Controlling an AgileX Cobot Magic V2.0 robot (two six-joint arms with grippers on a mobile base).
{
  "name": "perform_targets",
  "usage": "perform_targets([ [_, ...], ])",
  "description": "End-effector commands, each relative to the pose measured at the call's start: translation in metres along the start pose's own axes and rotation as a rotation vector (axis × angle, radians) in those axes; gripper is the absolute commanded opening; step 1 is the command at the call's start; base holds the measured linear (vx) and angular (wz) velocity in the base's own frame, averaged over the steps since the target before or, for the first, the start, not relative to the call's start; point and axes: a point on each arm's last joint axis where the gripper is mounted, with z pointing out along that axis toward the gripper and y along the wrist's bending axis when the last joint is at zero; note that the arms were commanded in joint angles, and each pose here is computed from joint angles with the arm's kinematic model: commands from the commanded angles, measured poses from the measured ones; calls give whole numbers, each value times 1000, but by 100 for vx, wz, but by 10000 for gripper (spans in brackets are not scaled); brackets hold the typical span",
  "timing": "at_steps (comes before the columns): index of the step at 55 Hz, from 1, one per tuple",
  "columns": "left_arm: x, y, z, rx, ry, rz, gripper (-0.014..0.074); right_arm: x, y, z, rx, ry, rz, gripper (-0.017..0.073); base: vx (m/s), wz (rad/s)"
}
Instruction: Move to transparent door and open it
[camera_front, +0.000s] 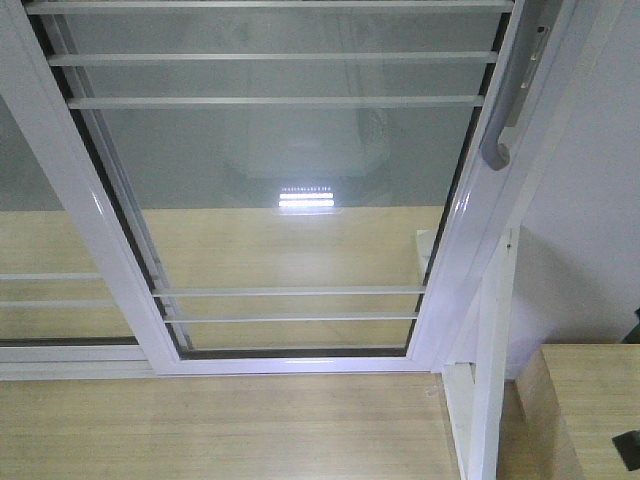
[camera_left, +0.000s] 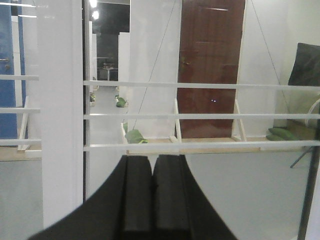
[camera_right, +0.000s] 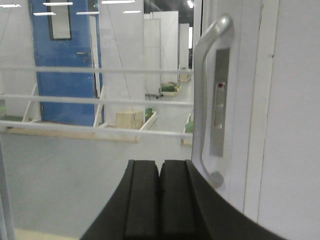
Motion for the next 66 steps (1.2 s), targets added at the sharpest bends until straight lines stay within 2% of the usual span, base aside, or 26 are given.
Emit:
perform_targets([
  [1, -43, -2, -2, 11, -151, -15, 3, -52, -1, -1, 12, -158, -46, -6, 0, 0],
  [4, -63, -3, 1, 12, -154, 13, 3, -73, -1, 1, 13, -153, -85, -6, 0, 0],
  [7, -87, -4, 9, 12, -149, 20, 3, -90, -1, 9, 9, -102, -114, -6, 0, 0],
  [16, -136, -7, 54, 12, -65, 18, 3, -146, -1, 48, 1, -29, -126, -6, 0, 0],
  [22, -158, -9, 93, 10, -26, 17, 3, -168, -1, 80, 1, -11, -157, -6, 0, 0],
  [34, -163, -10, 146, 7, 55, 2, 3, -177, -2, 130, -1, 32, -148, -6, 0, 0],
  [50, -158, -10, 150, 7, 82, -1, 26, -172, -2, 136, -3, 62, -137, 8, 0, 0],
  [59, -157, -10, 150, 7, 93, -2, 115, -173, -1, 129, -7, 81, -139, 87, 0, 0],
  [66, -156, -10, 150, 7, 105, -2, 236, -172, -1, 124, -11, 102, -138, 204, 0, 0],
])
